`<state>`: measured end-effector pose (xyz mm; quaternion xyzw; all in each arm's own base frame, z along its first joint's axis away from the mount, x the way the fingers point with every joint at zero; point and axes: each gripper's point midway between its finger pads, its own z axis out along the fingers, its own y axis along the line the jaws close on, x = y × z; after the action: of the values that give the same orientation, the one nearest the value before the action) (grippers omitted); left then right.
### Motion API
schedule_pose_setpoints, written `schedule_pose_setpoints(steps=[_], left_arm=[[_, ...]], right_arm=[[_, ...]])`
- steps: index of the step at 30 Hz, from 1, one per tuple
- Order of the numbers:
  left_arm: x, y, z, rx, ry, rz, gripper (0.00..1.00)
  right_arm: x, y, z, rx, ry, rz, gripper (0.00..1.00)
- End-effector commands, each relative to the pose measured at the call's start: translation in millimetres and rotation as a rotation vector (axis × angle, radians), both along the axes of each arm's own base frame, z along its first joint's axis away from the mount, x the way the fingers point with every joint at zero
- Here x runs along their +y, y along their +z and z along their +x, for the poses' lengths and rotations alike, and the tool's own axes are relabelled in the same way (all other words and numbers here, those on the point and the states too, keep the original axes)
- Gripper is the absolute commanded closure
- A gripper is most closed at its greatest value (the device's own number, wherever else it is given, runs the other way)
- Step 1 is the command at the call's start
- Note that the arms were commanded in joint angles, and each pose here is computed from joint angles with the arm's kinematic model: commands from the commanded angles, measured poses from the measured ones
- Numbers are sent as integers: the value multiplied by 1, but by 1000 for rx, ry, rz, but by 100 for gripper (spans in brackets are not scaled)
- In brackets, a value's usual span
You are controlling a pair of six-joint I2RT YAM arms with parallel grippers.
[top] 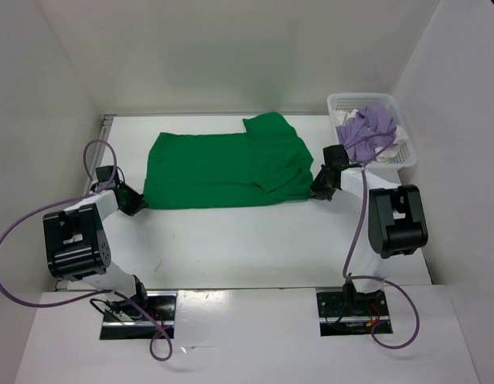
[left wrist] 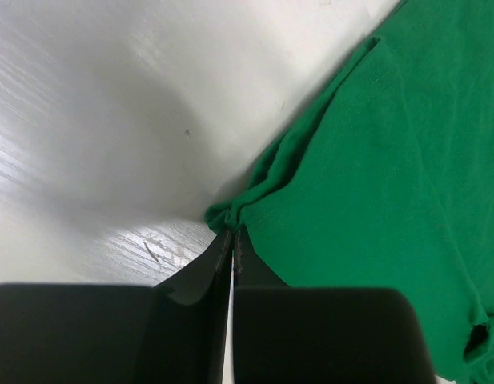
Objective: Fold and stack the t-shirts
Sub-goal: Fold the flattened tshirt in 1/3 of the way
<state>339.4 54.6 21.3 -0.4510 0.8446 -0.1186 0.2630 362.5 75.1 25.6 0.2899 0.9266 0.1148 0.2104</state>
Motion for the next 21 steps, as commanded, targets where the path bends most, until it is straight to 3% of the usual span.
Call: schedule_pose_setpoints(steps=[1, 5, 14, 21], left_arm=[[10, 8, 8, -19, -10, 51, 100], [13, 10, 9, -16, -12, 64, 100], [29, 16, 11, 26, -26, 137, 100], [28, 5, -24, 161, -104, 158, 100]], right_arm=[[-11, 39, 26, -131, -12, -47, 93], [-14, 52, 36, -142, -2, -79, 92], [-34, 17, 47, -49, 25, -138, 93], [-32, -8, -37, 116, 64, -108, 93]])
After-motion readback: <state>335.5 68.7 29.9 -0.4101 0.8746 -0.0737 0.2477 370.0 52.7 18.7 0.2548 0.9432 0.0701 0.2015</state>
